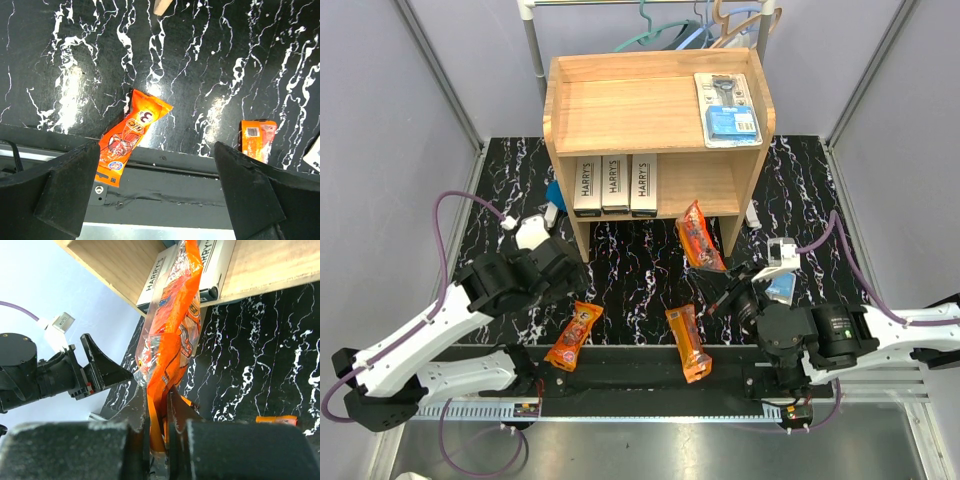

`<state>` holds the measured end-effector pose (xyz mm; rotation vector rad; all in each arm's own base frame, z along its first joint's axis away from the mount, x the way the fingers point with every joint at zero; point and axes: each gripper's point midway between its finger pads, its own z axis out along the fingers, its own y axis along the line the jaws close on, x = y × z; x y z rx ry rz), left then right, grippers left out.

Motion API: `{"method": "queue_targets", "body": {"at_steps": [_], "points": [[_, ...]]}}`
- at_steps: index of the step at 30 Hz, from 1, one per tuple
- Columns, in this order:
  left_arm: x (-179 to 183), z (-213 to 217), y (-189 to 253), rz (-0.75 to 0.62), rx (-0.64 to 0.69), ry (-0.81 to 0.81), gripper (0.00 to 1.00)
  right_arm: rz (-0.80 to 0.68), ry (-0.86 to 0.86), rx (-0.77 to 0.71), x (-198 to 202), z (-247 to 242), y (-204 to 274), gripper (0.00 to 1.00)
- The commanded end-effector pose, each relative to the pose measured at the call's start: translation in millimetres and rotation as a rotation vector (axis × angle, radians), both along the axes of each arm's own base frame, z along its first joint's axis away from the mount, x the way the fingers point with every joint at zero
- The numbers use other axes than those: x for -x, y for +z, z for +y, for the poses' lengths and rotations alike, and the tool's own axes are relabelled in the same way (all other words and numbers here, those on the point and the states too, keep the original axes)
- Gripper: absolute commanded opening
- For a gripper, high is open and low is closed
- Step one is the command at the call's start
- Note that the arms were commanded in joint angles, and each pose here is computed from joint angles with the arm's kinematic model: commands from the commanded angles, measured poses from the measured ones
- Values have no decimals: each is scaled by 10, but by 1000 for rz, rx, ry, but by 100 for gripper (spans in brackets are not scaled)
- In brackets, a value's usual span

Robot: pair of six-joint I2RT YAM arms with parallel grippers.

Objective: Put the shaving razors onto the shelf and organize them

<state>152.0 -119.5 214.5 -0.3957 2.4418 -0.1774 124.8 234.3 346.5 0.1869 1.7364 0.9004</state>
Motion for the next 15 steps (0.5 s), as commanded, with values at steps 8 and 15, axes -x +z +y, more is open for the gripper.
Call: {"method": "queue_targets", "body": {"at_steps": [8,15], "points": [[-49,-11,-14,-20,-8,-4,99,-10,127,25,-149,437,160,1],[-40,-12,-22,-17,-4,-7,99,36,142,-27,-546,471,5,1]]}}
